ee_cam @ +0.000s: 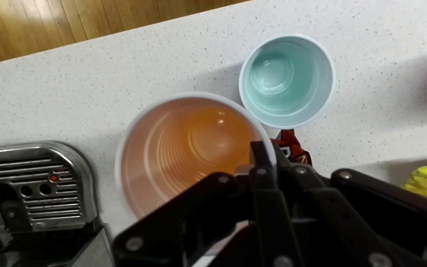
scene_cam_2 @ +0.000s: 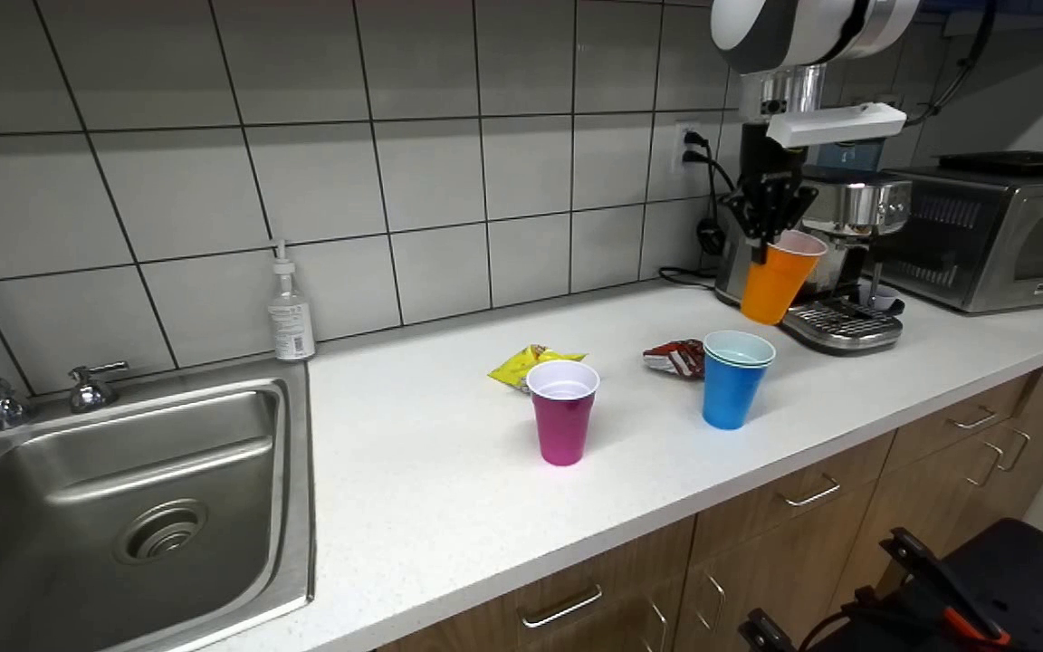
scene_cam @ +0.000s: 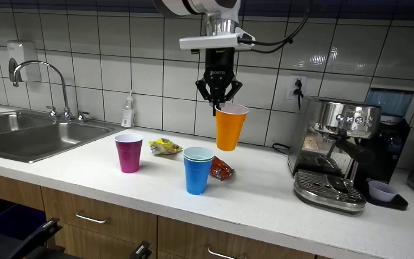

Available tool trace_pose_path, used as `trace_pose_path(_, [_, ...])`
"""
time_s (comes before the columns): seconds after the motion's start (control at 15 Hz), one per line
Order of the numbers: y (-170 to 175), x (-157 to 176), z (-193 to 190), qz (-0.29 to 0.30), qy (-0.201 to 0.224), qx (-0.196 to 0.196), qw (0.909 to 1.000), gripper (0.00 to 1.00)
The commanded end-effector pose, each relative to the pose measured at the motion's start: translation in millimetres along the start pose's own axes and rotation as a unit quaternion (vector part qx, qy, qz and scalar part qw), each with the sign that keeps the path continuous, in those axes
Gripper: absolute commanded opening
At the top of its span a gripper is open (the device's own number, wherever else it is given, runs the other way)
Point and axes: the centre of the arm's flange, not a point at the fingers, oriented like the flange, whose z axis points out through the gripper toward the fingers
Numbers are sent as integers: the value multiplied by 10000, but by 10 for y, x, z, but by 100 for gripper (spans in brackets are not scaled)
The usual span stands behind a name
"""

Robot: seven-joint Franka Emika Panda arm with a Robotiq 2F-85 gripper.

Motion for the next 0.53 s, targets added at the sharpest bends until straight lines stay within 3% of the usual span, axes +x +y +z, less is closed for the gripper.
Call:
trace_pose_path(0.0, [-201,-136,-77,-278,152,-54,9995,1])
trace_pose_path(0.47, [-535,-231,-64,-784,107,-17,9969,1])
